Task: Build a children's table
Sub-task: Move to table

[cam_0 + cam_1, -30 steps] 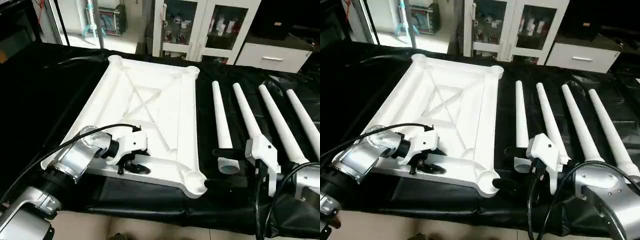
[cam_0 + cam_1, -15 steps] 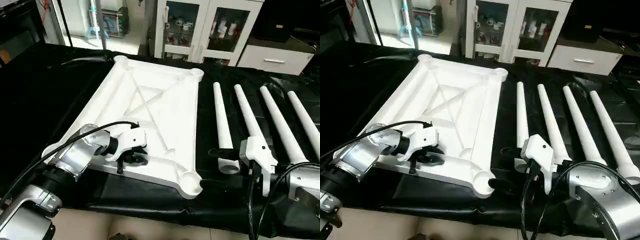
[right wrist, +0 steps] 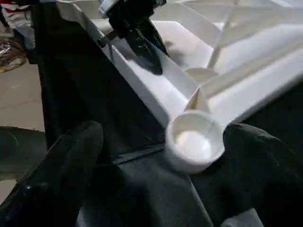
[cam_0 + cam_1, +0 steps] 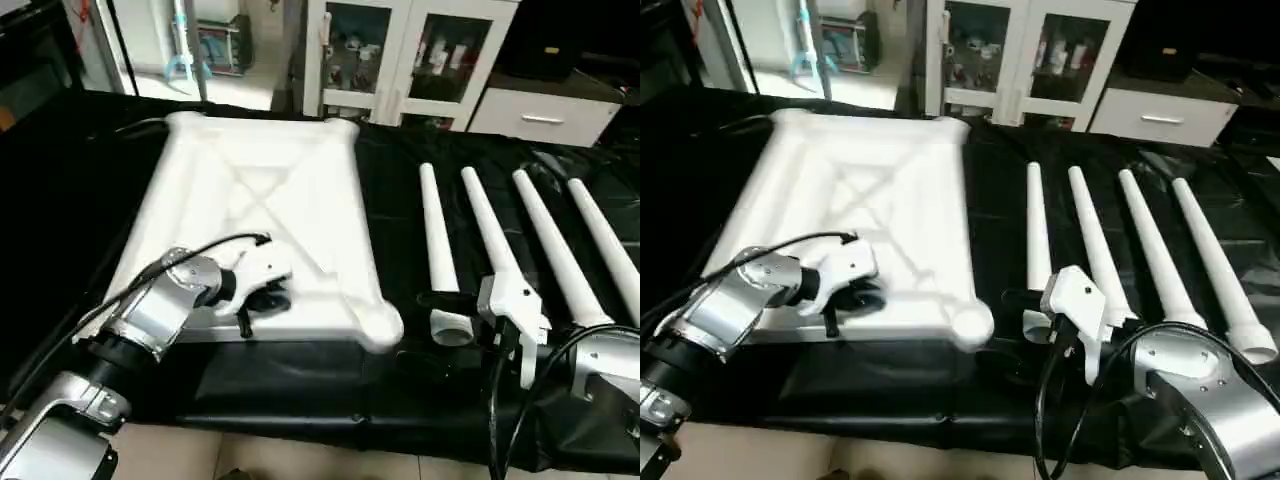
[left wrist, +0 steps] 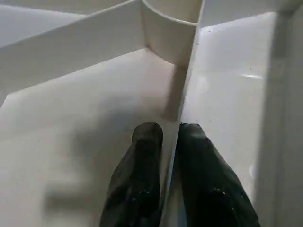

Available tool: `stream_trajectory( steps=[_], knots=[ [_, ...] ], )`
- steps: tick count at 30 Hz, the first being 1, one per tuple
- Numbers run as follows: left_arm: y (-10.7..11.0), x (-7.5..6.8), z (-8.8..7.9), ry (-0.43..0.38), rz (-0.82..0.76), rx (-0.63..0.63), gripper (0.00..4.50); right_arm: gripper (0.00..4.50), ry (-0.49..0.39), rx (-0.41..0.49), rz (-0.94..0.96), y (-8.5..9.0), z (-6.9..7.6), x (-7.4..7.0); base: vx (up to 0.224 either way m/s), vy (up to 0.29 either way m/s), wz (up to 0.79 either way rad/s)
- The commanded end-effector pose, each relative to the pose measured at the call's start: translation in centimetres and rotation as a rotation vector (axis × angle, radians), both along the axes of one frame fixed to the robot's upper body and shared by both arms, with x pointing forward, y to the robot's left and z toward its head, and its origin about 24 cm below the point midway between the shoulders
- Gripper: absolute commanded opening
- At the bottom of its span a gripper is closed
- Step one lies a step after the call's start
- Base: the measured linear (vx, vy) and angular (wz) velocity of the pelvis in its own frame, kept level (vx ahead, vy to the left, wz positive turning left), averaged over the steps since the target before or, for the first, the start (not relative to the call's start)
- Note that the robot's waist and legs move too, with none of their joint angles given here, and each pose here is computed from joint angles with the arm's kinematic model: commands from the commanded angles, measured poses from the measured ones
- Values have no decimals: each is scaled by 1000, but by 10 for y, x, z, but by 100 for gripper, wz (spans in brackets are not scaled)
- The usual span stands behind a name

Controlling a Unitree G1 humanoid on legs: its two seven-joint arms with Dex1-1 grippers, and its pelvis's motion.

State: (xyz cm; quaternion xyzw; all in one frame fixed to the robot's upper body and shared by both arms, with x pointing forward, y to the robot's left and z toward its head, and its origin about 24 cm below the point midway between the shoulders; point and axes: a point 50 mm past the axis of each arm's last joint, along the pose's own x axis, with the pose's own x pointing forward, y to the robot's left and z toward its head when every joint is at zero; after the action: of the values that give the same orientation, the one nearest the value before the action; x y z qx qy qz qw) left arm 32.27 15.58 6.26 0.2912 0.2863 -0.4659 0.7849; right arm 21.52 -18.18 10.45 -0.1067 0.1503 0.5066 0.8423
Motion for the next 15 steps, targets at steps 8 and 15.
stream_trajectory(
  steps=[8, 15],
  knots=[
    [-5, -8, -16, -21, 92, 51, 37, 442, -85, -35, -212, -10, 0, 23, 0, 0, 0],
    [-12, -11, -15, -29, 72, 35, 37, 442, -77, -4, -332, -14, 0, 30, 0, 0, 0]
  ],
)
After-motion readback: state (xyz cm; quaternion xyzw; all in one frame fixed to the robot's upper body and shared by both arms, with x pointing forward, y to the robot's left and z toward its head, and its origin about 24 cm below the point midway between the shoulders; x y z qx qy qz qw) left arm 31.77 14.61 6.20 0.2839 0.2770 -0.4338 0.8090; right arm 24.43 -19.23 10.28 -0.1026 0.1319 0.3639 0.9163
